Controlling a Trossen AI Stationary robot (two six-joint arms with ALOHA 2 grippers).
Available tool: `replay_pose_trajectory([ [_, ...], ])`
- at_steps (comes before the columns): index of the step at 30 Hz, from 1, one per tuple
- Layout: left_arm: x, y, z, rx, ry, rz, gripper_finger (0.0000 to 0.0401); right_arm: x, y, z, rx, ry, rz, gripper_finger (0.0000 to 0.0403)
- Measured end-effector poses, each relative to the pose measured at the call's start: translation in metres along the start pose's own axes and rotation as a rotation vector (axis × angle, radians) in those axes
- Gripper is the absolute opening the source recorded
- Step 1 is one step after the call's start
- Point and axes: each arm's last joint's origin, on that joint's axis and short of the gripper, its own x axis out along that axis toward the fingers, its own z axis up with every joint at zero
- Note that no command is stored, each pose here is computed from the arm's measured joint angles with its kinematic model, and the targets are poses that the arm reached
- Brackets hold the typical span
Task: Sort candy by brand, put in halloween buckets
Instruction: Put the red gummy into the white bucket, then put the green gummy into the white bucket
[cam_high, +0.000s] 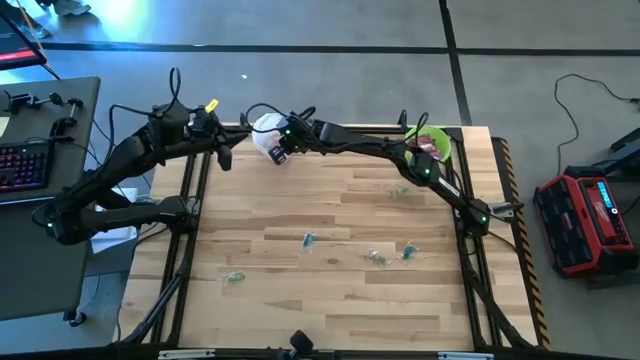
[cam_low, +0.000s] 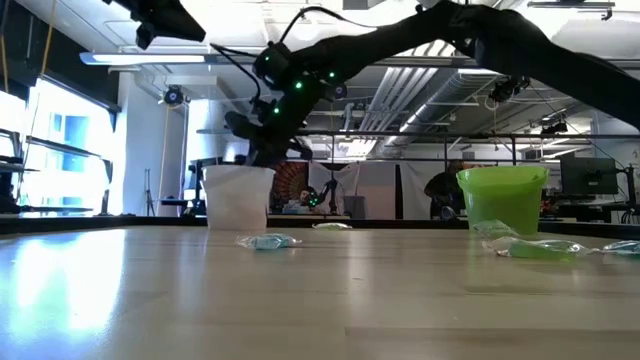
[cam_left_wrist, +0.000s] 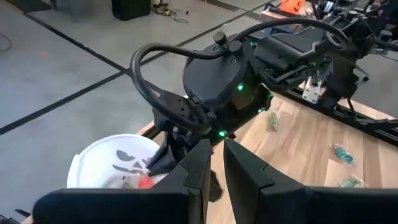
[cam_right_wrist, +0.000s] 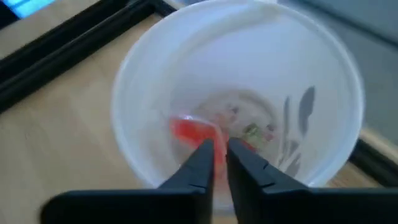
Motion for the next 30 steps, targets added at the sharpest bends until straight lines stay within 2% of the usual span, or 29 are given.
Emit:
replay_pose_trajectory([
  [4,0.0,0.0,0.0,0.0,-0.005,-0.001,0.0035,-0.003,0.001,0.0,-0.007,0.02,0.01,0.0094],
  [8,0.0,0.0,0.0,-0.002,-0.004,-0.008,0.0035,-0.012,0.008,0.008,0.04,0.014,0.056,0.0161],
  [11,0.0,0.0,0.0,-0.011,-0.004,-0.009,0.0035,-0.029,0.012,0.012,0.094,0.04,0.075,0.0181],
  [13,0.0,0.0,0.001,-0.018,-0.006,-0.008,0.0035,-0.043,0.015,0.013,0.107,0.067,0.045,0.0172],
  [15,0.0,0.0,0.0,-0.017,-0.005,-0.009,0.0035,-0.06,0.018,0.012,0.1,0.115,0.012,0.0145],
  [18,0.0,-0.002,0.0,0.027,-0.001,-0.053,0.0035,-0.082,0.029,0.002,0.106,0.251,0.034,0.0084],
  [21,0.0,-0.002,0.0,0.05,0.001,-0.082,0.0035,-0.095,0.046,-0.016,0.076,0.364,0.006,0.0019],
  [25,0.002,-0.002,0.0,0.051,0.007,-0.078,0.0035,-0.109,0.067,-0.037,0.065,0.475,-0.027,0.001],
  [30,0.003,-0.002,0.0,0.052,0.011,-0.079,0.0035,-0.121,0.092,-0.054,0.065,0.519,-0.01,0.0001],
])
